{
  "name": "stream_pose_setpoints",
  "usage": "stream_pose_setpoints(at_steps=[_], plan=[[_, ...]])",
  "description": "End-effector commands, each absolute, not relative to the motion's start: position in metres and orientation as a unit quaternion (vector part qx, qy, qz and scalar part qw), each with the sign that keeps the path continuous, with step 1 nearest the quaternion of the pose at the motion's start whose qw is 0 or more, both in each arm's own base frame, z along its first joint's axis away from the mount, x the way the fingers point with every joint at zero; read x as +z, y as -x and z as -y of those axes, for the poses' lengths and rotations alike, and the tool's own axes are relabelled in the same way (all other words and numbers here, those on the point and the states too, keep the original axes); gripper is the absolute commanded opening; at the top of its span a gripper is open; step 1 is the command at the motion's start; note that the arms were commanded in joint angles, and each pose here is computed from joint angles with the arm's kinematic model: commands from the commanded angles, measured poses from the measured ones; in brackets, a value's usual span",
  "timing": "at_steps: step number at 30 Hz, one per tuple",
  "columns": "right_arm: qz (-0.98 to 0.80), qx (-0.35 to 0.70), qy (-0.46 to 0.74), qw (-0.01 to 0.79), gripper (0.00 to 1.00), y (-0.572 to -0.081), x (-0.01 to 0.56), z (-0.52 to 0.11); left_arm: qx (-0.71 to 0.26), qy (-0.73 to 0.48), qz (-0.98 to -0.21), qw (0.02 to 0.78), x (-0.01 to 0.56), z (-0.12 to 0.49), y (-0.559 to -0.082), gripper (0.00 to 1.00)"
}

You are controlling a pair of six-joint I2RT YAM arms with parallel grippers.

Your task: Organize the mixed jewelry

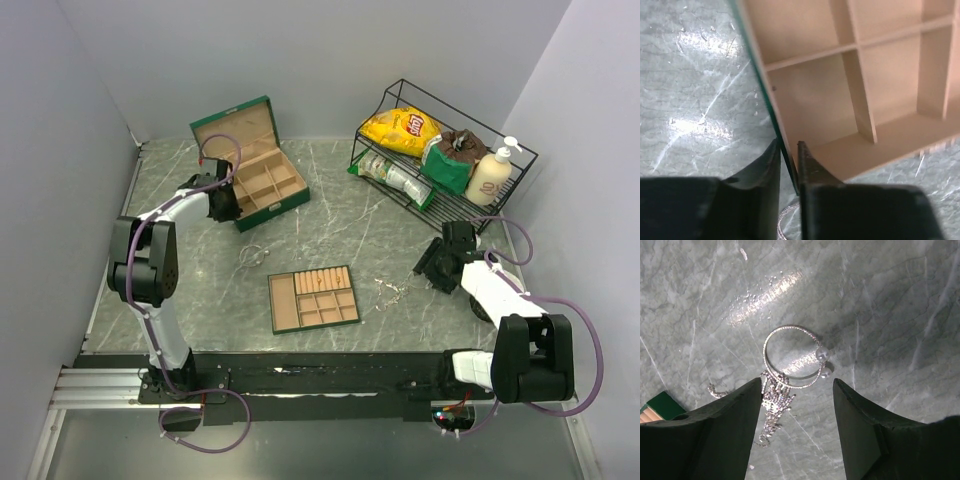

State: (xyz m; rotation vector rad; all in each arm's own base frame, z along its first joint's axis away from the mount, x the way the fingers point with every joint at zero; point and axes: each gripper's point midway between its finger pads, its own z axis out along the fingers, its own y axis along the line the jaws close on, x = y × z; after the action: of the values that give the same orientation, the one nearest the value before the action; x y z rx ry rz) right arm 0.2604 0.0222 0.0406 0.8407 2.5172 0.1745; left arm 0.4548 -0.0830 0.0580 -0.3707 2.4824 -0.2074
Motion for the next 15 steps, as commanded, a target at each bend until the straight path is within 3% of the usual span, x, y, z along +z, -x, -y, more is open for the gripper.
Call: stream_pose_setpoints(at_steps=[1, 3, 15], plan=[[-0.916, 0.066, -0.305, 0.253, 0.66, -0.265, 0.043, -0.019, -0.095, 0.076, -0.947, 0.298, 0.067, 0.112, -0.442, 0.11], [-0.912, 0.065, -0.315, 0.253, 0.65, -0.265, 0.041, -0.014, -0.094, 0.054, -0.951, 0.289, 0.063, 0.118, -0.436, 0.01], [-0.909, 0.060, -0.330, 0.248, 0.65, -0.263, 0.038, -0.011, -0.125, 0.059, -0.955, 0.264, 0.067, 0.144, -0.419, 0.01]])
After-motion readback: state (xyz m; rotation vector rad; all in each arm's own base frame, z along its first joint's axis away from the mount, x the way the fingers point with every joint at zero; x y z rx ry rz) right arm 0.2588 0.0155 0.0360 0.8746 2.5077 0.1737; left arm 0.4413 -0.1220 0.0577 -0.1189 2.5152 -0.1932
